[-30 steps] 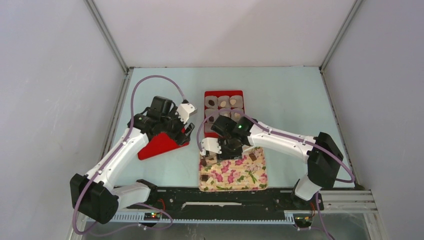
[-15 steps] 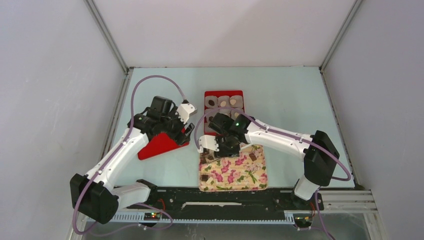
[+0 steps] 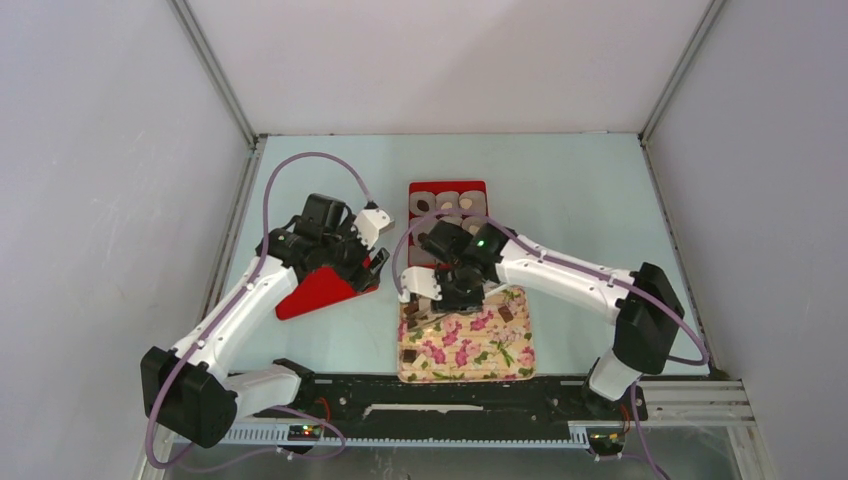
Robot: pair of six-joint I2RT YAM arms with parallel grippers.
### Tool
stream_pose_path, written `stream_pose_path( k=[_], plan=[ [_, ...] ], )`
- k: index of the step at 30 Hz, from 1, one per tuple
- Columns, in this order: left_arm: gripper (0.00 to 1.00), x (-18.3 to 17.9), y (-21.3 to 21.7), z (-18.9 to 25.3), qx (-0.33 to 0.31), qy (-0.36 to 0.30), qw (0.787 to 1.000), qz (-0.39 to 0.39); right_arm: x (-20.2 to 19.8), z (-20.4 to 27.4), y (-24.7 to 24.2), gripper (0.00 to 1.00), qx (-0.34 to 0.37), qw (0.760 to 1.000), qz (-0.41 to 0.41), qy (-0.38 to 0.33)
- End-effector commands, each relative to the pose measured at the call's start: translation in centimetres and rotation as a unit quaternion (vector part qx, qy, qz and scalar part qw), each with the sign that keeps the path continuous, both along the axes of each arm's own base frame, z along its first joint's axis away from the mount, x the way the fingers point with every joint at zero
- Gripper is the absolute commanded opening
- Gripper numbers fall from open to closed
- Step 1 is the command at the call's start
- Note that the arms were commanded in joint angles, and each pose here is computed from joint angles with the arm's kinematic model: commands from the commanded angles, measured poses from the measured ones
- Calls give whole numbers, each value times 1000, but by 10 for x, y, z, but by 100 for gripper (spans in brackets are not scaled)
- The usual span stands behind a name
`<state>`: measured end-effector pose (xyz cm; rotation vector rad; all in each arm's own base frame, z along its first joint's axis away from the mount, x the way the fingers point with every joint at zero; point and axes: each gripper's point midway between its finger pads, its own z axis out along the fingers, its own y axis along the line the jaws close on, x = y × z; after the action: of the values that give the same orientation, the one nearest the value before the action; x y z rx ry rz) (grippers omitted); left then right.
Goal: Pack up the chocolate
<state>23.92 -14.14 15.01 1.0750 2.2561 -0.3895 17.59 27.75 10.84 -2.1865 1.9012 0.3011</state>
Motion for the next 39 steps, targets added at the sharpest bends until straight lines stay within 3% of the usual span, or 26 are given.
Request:
stream_pose_path(
  k=[1, 9, 17, 26, 39],
  plan=[
    [80, 1, 1, -2, 0, -8, 1000, -7, 22, 59, 1, 27, 77, 996, -18, -35],
    [80, 1, 0, -1, 0, -7, 1000, -6, 82, 93, -18, 25, 135, 984, -93, -64],
    [80, 1, 1, -2, 2, -8, 1000, -5, 139, 87, -37, 24, 137, 978, -144, -65],
    [80, 1, 4, -4, 7, -9, 1000, -2, 143, 56, -31, 26, 114, 985, -126, -1],
    [81, 1, 4, -6, 8, -9, 1000, -3, 140, 27, -36, 29, 78, 989, -120, 36]
  ],
)
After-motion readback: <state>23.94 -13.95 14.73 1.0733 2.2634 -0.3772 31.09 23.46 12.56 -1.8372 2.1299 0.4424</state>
